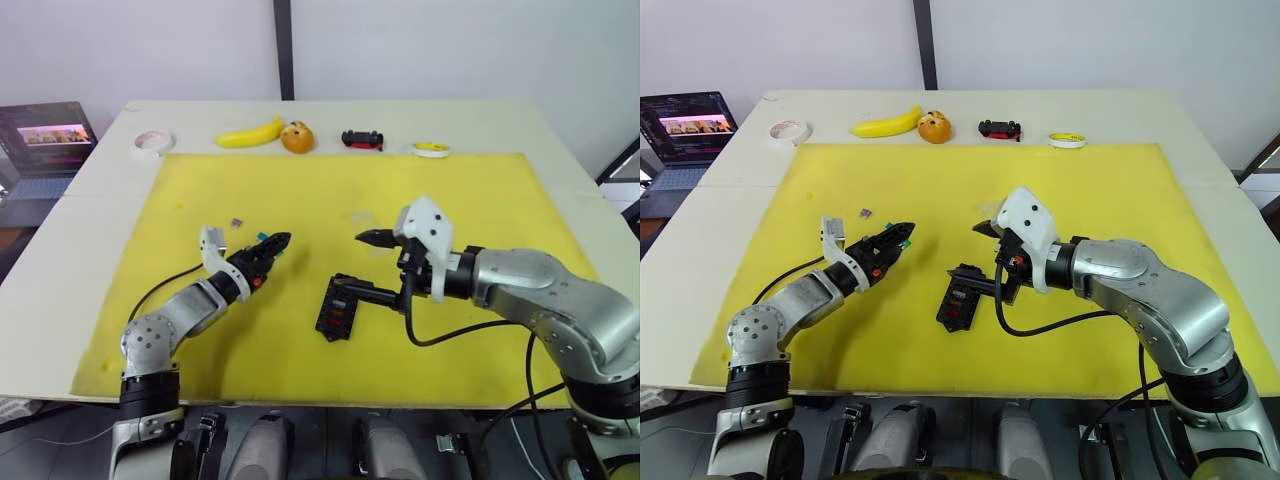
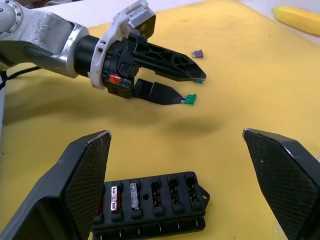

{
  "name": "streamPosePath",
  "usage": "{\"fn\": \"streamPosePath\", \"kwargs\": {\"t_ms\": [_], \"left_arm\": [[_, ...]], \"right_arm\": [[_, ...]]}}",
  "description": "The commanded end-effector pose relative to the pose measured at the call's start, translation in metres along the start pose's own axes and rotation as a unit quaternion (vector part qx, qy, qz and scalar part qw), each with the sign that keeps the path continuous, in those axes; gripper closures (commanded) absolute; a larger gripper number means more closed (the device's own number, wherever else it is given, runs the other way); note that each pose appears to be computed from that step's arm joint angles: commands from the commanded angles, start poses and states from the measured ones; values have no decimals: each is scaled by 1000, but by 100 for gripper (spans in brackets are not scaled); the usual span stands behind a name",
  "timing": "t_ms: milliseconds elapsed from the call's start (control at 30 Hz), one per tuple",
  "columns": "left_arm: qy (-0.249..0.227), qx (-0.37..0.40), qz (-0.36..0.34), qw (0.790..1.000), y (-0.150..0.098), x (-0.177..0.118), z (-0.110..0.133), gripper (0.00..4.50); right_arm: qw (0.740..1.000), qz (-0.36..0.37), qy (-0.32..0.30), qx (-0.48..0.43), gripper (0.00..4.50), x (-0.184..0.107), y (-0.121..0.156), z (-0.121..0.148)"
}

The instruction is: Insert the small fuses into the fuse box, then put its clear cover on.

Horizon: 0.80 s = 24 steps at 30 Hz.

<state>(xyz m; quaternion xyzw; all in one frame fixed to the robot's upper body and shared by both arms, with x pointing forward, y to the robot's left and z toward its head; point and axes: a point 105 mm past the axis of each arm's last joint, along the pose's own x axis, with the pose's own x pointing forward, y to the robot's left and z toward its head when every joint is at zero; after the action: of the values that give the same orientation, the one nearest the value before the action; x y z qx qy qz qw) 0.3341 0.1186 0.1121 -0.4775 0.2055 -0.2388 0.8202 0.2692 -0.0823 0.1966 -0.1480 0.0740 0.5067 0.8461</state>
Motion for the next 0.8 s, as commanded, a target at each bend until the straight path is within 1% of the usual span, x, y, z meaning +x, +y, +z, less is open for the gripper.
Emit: {"fn": "streamPosePath", "kwargs": {"t_ms": [33, 233, 267, 300, 333, 800], "left_arm": [[23, -9, 23, 999, 11, 5, -12, 0], [23, -13, 22, 999, 11, 5, -12, 0], [24, -13, 22, 999, 11, 5, -13, 54], [25, -12, 21, 999, 11, 5, -13, 84], [27, -11, 23, 999, 11, 4, -14, 127], [22, -15, 28, 999, 13, 4, -14, 127]], "right_arm": [[1000, -4, -13, -23, 1, -4, 1, 10], [1000, -11, -12, -25, 1, -4, -1, 10], [1000, -12, -12, -25, 0, -4, -2, 10], [1000, -12, -11, -25, 0, -5, -2, 9], [1000, -13, -11, -25, 0, -5, -2, 9], [1000, -13, -9, -25, 0, -6, -2, 7]]}}
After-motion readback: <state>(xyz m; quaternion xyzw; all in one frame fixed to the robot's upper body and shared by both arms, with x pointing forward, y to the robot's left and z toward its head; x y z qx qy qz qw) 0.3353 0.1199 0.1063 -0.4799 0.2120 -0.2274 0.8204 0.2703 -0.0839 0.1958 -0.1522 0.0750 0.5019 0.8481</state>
